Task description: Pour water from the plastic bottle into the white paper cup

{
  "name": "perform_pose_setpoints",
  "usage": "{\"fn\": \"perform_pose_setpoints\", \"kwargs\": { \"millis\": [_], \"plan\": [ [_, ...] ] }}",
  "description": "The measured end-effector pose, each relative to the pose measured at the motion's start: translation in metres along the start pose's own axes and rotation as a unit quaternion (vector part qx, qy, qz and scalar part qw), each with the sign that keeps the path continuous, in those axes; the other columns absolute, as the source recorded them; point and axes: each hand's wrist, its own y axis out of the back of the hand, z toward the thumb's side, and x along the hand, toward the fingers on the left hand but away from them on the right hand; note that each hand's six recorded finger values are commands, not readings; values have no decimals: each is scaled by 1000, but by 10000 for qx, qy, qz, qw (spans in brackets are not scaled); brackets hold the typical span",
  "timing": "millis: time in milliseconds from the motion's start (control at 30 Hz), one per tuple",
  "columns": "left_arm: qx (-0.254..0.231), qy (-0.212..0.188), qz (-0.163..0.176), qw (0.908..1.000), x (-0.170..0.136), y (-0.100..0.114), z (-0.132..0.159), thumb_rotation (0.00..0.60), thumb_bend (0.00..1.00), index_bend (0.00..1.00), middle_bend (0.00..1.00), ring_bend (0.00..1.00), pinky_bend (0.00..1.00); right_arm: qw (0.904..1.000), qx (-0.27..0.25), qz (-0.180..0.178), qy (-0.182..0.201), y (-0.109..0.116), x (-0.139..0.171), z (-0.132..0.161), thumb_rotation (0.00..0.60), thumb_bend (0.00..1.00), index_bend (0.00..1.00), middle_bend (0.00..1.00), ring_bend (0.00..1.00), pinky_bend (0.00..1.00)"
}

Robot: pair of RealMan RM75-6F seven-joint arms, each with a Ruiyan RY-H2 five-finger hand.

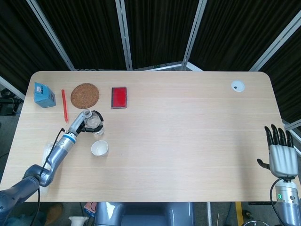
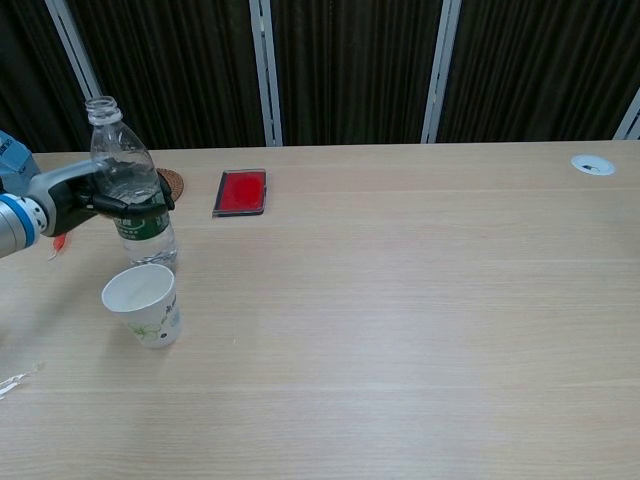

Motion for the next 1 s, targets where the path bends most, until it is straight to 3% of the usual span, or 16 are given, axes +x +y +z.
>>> {"fn": "perform_pose_setpoints", "kwargs": {
  "millis": [200,400,633,833,1000],
  "plan": [
    [615,-223,-44,9978,-8,30,24,600,552,678,508,318,336,10000,3,-5,19,1,2,1,600,0,0,0,0,0],
    [1675,-164,-78,9857,-21,61,33,600,553,680,511,320,346,10000,12,-22,47,2,5,4,600,0,0,0,0,0],
    [2953,407,-422,9536,-43,72,7,600,554,681,510,320,347,10000,40,-42,48,3,8,7,600,0,0,0,0,0],
    [3528,590,-683,9313,-52,66,-8,600,557,684,513,322,348,9999,73,-62,43,3,9,8,600,0,0,0,0,0],
    [3797,599,-779,9199,-51,60,-10,600,558,685,513,323,349,10000,56,-68,6,4,9,6,600,0,0,0,0,0]
  ]
}}
